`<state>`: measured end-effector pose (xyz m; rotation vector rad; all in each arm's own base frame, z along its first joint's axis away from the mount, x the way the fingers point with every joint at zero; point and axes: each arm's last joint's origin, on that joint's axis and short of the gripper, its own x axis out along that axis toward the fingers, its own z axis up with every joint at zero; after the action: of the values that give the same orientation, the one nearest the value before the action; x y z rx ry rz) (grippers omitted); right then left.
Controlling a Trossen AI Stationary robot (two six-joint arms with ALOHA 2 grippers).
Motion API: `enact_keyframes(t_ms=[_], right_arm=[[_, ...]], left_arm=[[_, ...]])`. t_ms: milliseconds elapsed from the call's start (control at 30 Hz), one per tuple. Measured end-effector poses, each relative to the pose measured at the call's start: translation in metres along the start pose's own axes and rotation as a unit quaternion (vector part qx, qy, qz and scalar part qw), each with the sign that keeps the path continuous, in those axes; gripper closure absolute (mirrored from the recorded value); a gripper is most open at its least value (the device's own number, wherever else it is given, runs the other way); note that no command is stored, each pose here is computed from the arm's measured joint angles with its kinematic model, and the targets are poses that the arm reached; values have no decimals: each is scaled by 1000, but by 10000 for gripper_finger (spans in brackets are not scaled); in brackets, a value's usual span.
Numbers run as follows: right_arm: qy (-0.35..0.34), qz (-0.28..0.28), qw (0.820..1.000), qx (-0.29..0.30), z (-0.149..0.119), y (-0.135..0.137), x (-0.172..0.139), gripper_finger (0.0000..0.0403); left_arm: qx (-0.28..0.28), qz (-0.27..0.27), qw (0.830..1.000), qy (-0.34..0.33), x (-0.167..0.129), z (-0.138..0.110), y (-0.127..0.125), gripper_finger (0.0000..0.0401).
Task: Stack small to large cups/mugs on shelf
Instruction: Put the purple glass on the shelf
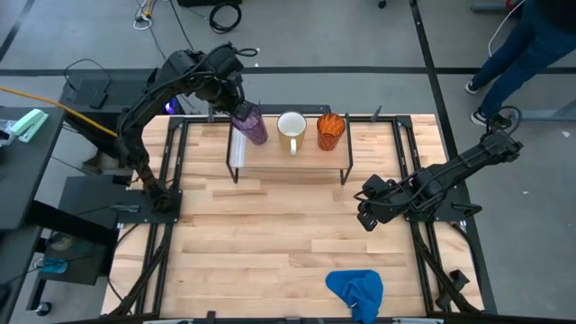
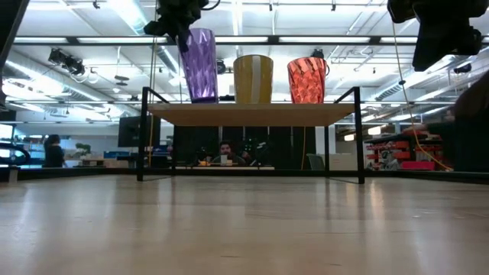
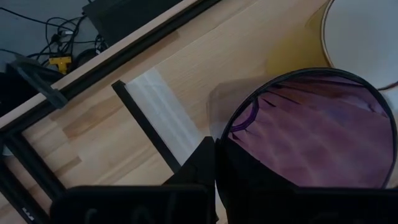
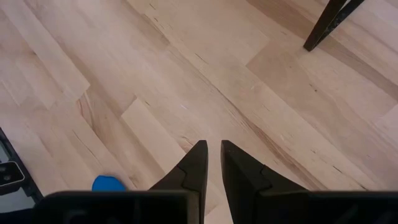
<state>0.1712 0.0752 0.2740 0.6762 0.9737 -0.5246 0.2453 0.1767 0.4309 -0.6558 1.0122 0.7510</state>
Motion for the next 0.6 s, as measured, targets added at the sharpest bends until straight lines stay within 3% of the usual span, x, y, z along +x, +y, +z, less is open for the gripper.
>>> enact_keyframes(t_ms=[600], right_arm=[[-2, 0, 1000, 0, 0, 0, 0, 350]], left_arm=[[10, 0, 1000, 5, 2, -1, -2, 389]])
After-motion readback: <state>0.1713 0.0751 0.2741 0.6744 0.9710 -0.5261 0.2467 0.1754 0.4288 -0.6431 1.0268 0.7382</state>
